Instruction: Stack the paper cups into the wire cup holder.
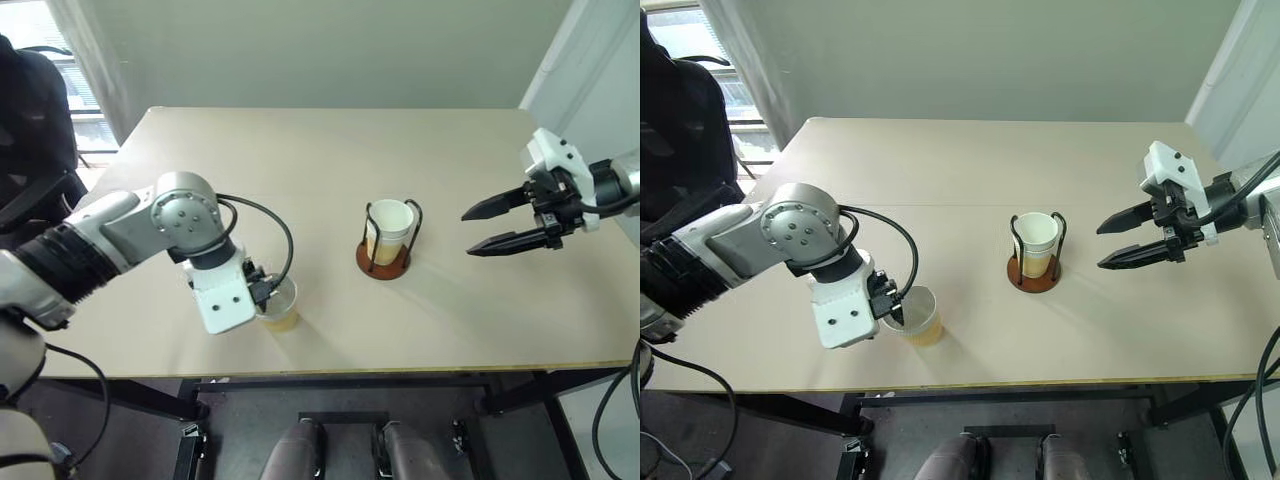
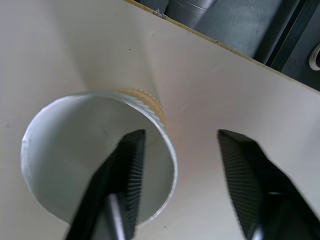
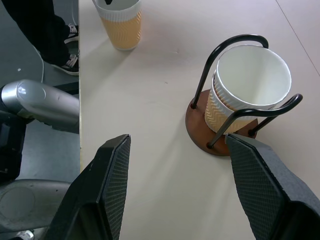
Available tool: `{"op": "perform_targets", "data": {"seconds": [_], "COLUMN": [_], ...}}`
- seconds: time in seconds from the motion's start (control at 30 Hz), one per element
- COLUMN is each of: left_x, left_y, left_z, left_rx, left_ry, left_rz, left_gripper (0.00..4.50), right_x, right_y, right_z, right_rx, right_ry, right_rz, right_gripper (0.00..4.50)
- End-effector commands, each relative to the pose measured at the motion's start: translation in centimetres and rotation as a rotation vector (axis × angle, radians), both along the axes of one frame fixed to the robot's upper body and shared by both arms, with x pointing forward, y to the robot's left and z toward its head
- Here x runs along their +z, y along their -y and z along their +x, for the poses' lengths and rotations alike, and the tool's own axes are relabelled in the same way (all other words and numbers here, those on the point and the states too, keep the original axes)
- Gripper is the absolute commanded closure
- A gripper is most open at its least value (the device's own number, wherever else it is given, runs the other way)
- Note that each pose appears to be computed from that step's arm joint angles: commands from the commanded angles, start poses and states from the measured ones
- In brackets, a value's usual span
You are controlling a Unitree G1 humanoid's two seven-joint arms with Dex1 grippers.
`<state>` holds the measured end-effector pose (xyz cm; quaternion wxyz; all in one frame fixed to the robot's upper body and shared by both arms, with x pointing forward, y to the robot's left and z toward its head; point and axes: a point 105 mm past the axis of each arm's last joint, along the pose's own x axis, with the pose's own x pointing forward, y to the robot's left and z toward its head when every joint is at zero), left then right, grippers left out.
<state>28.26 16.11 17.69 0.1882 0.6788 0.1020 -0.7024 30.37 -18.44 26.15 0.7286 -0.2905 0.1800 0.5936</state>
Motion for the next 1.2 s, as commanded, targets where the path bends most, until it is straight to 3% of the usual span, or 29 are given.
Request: {"op": "perform_targets", "data": {"seconds": [0.03,0.13,0.43,0.9,1.2], "left_x": [1.3,1.5,2.2,9.9,13.2], "left_y": [-0.7,-1.0,-1.0,1.9,4.0], "left_z": [0.6,1.2,1.9,7.8,8.7], "left_rx": [-0.004,-0.004,0.009,0.151,0.165], "left_ry": [0.059,0.079,0.108,0.323,0.381], "left_rz": [0.03,0.049,0.04,-0.098,-0.174], "left_gripper": [3.54,4.48,4.48,4.48,4.48], "right_x": [0.8,0.8,0.8,2.0,2.7], "right_y": [-0.1,0.0,0.7,2.3,1.4], "right_z": [-0.1,0.1,0.8,3.7,1.9], "right_rx": [0.009,0.002,-0.021,-0.085,0.064], "right_ry": [0.04,0.045,0.06,0.101,0.158], "right_rz": [-0.006,-0.006,-0.012,0.075,0.161], "right_gripper": [1.46,1.46,1.46,1.46,1.46]}}
